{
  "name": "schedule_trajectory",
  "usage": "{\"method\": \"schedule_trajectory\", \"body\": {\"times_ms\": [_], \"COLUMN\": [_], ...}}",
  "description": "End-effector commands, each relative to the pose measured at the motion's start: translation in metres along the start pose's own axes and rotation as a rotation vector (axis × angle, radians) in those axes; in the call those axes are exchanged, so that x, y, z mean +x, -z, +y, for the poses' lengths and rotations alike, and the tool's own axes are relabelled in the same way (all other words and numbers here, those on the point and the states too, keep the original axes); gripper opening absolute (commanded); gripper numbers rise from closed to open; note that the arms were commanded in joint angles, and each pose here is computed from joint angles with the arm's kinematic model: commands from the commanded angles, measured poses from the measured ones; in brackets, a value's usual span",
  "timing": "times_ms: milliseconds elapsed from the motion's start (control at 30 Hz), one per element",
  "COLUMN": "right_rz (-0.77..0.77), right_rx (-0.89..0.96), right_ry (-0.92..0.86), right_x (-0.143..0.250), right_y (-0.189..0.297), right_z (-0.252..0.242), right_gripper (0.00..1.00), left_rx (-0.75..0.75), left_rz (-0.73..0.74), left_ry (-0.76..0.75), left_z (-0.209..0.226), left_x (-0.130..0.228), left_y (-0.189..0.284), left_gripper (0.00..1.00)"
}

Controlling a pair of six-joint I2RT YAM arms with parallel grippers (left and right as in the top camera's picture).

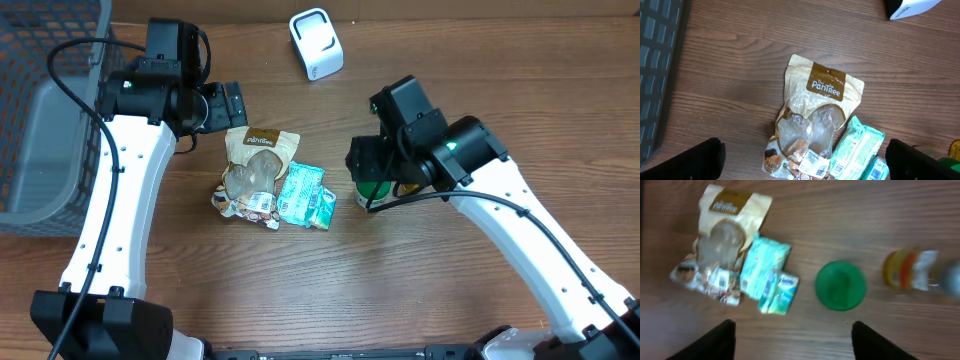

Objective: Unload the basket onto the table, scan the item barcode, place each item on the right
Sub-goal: 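Open the right gripper and move it back down over the Vim bottle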

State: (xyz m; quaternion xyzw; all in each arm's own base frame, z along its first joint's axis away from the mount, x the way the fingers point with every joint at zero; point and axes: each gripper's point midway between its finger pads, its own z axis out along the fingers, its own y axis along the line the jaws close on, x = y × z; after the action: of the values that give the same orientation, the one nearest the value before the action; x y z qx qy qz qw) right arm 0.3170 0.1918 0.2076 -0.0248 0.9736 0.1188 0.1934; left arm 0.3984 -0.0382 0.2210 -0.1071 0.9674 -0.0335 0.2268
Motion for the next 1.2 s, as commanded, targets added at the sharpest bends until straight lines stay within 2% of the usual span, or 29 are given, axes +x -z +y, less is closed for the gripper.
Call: {"method": "schedule_trajectory", "body": {"times_ms": [0,33,267,400,1167], "right_rz": [-0.105,-0.105,-0.114,-0.104,-0.117], "right_rx": [0.098,0.107,0.158,0.183,0.267], "right_ry": [-0.034,-0.051,-0.131,-0.117,-0.113], "right_x": [-0.024,-0.026,-0.038,-0.039,-0.042], "right_y": [0.019,0.02,0.023,0.025,0.028], "right_z": [-0.028,-0.035,-0.076,-0.091,-0.114], "right_gripper": [0.84,0.88,0.91,1.0,1.0], "left_rx": [0.011,0.011,0.011,0.011,0.011], "left_rz": [-0.007,-0.007,-0.007,-0.007,-0.007], "left_ry": [0.005,0.005,0.005,0.005,0.005], "left_z": [-0.003,-0.003,-0.003,-0.003,-0.003], "left_x": [-0.003,-0.003,-0.003,-0.003,-0.003], "left_y": [0.001,0.001,0.001,0.001,0.001], "left_gripper": [0.99,1.0,1.0,1.0,1.0]}}
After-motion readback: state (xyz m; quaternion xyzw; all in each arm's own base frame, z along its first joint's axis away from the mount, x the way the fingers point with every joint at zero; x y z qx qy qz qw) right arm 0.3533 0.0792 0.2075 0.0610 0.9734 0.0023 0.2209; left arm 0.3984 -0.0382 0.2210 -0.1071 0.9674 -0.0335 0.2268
